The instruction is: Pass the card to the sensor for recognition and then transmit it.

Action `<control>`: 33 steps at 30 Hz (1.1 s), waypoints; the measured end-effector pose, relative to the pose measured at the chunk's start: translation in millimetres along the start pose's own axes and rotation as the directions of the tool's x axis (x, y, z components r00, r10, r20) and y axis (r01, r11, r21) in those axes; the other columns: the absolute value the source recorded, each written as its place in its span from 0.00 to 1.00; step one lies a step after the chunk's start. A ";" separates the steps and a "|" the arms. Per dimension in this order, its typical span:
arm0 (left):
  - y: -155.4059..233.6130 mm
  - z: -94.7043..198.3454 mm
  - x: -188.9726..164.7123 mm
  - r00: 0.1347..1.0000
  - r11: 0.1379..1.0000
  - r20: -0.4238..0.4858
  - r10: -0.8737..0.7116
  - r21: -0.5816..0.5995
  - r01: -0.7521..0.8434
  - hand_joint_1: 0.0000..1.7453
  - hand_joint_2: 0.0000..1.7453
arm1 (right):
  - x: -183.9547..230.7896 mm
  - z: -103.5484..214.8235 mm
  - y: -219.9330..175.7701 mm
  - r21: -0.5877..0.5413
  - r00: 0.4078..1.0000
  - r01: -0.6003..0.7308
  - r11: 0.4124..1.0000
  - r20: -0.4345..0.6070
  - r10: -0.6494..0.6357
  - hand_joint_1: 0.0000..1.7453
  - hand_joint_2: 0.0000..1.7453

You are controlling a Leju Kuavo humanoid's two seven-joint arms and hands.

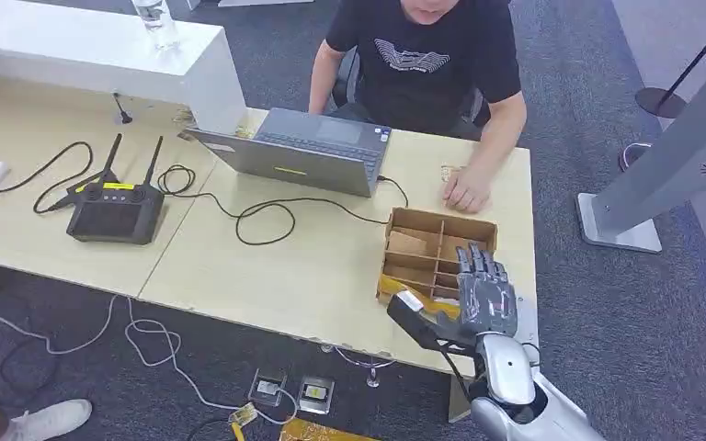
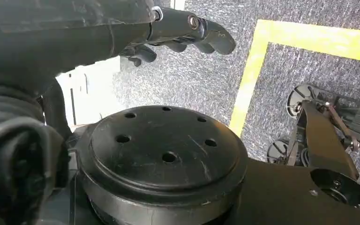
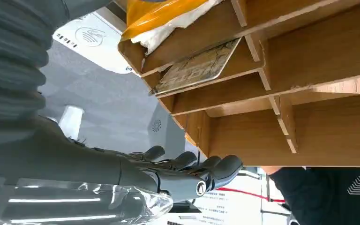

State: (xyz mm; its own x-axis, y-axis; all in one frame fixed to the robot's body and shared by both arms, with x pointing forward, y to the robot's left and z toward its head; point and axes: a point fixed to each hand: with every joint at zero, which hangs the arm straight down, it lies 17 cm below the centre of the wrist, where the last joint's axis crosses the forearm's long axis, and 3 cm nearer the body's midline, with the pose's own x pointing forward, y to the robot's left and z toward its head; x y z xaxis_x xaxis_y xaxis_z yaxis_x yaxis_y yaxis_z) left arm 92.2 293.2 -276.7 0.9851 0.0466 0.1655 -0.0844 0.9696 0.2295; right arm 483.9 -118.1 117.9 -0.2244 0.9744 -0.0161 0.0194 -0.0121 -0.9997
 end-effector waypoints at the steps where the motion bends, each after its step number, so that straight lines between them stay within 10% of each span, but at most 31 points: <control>1: 0.1 0.0 0.0 1.000 1.000 0.000 0.000 0.000 0.000 0.00 0.00 | -0.2 -0.2 0.5 0.001 1.000 -0.001 1.000 -0.001 0.001 0.00 1.00; 33: 2.7 -0.5 0.0 1.000 1.000 0.000 0.000 0.012 0.000 0.00 0.00 | -20.2 -10.6 3.9 -0.005 0.996 -0.086 0.996 -0.036 0.085 0.00 1.00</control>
State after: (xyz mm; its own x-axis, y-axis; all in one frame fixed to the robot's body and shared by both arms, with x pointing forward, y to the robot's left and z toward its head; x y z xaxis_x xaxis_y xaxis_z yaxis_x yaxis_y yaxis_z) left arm 92.0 296.0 -276.5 0.9851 0.0467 0.1655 -0.0864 0.9666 0.2411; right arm 498.9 -135.5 114.5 -0.1867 0.9772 -0.1008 0.0432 -0.0944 -0.9946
